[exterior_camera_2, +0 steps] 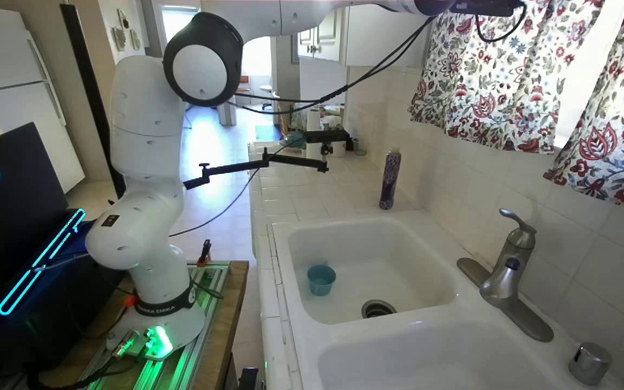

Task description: Push the curtain to the left slightly

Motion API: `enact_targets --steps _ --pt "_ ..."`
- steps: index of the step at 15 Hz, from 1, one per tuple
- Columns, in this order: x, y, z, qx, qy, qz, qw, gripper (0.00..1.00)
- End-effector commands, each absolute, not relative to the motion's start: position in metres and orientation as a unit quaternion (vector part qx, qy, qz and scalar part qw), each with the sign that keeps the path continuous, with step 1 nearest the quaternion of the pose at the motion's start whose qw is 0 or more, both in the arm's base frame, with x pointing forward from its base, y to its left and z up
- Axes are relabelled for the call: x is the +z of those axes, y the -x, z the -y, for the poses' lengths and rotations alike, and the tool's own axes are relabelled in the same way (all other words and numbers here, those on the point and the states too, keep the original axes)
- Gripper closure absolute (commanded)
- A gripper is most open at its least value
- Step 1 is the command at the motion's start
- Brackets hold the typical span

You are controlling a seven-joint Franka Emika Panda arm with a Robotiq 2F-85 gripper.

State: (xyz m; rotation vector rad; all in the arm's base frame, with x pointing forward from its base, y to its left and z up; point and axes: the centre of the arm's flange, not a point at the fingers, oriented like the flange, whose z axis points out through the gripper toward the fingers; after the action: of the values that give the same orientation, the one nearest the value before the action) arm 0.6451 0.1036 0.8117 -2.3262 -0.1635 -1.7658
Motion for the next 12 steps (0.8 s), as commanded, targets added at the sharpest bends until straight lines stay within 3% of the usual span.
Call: enact_targets --steps 1,12 --pt "0.817 -0.643 -0.116 -0.597 0.788 0.080 0.125 1.00" --pt "0.816 -0.622 -0.161 -0.592 0.780 0.142 0.148 1.00"
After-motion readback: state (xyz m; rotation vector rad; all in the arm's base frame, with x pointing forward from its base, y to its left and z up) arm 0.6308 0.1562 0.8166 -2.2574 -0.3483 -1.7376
